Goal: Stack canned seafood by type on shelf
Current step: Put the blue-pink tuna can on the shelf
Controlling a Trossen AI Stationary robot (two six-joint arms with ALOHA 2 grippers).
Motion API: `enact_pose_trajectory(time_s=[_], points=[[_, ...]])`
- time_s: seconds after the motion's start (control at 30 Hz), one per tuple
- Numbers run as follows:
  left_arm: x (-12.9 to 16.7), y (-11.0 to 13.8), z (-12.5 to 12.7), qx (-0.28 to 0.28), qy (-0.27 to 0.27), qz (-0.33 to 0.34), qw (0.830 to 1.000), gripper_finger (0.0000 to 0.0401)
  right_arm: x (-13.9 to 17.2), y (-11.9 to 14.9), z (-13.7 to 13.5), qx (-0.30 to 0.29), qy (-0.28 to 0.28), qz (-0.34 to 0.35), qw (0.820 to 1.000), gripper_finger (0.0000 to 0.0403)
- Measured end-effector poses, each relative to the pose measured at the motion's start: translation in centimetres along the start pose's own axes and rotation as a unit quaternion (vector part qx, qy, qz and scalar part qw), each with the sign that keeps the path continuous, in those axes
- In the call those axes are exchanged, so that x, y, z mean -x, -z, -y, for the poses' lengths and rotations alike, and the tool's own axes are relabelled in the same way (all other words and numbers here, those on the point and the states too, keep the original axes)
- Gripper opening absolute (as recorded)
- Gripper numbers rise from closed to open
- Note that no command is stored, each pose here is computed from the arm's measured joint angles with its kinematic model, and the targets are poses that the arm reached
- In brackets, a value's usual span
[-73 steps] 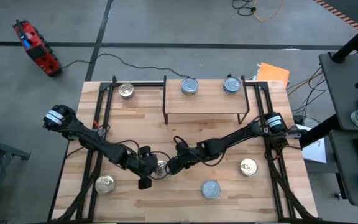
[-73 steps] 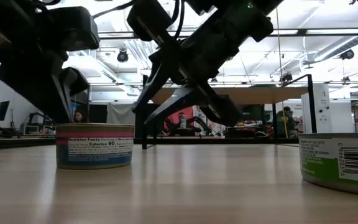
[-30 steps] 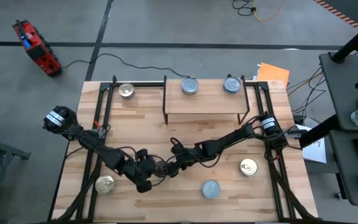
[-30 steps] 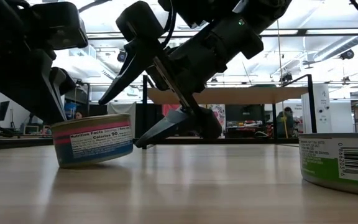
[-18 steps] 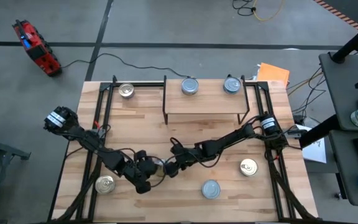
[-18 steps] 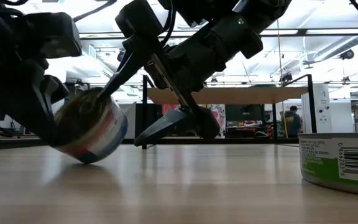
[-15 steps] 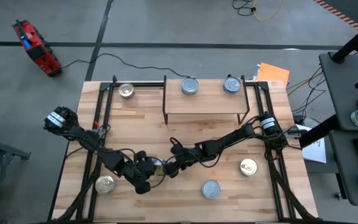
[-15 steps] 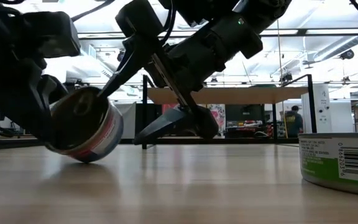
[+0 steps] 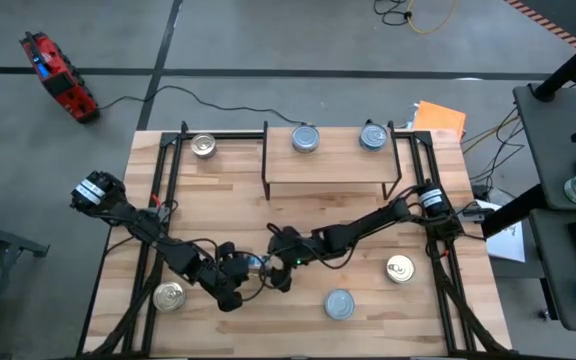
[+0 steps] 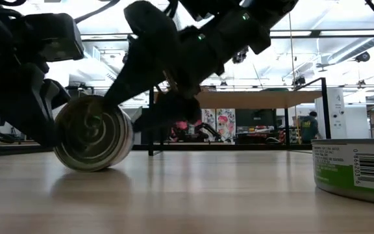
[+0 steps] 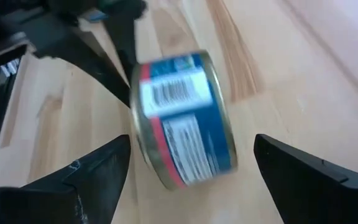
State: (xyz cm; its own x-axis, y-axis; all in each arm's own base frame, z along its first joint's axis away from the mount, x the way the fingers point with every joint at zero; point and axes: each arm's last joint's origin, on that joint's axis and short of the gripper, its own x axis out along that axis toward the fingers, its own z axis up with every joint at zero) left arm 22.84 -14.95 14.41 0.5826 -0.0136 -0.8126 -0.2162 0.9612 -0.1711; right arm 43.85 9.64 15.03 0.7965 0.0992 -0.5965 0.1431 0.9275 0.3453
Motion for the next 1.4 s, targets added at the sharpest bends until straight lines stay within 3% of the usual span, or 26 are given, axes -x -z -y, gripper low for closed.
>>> enact_pose_trajectory(time_s=[0.17, 0.33, 0.47, 0.6, 0.7, 0.87, 1.0, 1.13, 1.27, 1.4], points=[[0.0, 0.0, 0.0, 0.002, 0.001, 0.001, 1.0, 0.0, 0.1, -0.7, -0.3, 0.033, -0.003, 0.009, 0.999, 0.0325], [0.0, 0.0, 0.0, 0.002, 0.001, 0.002, 1.0, 0.0, -0.3, -0.4, -0.2, 0.022, -0.009, -0.001, 1.0, 0.0297], [0.0, 0.0, 0.0, 0.002, 0.001, 0.002, 1.0, 0.0, -0.4, -0.3, -0.1, 0.02, -0.014, -0.005, 1.0, 0.026], [0.0, 0.0, 0.0, 0.002, 0.001, 0.002, 1.0, 0.0, -0.3, -0.4, -0.1, 0.013, -0.015, -0.005, 1.0, 0.0193], [0.0, -0.1, 0.0, 0.002, 0.001, 0.003, 1.0, 0.0, 0.6, -0.9, -0.2, 0.009, -0.011, -0.009, 1.0, 0.019], [0.1, -0.1, 0.1, 0.003, 0.003, 0.004, 1.0, 0.0, 4.9, -3.2, -0.5, 0.01, 0.005, -0.031, 0.999, 0.019], [0.1, -0.3, 0.2, 0.005, 0.007, 0.008, 1.0, 0.0, 10.7, -5.4, -0.1, -0.025, 0.033, -0.052, 0.998, 0.019], [0.1, -0.2, 0.2, 0.004, 0.005, 0.008, 1.0, 0.0, 17.1, -7.9, 1.9, -0.073, 0.095, -0.019, 0.993, 0.019], [0.1, -0.3, 0.1, 0.003, -0.008, 0.023, 1.0, 0.0, 20.9, -9.7, 5.1, -0.168, 0.131, 0.041, 0.976, 0.019], [0.1, -0.4, 0.1, 0.004, -0.011, 0.029, 1.0, 0.0, 23.8, -11.0, 8.1, -0.308, 0.14, 0.097, 0.936, 0.019]])
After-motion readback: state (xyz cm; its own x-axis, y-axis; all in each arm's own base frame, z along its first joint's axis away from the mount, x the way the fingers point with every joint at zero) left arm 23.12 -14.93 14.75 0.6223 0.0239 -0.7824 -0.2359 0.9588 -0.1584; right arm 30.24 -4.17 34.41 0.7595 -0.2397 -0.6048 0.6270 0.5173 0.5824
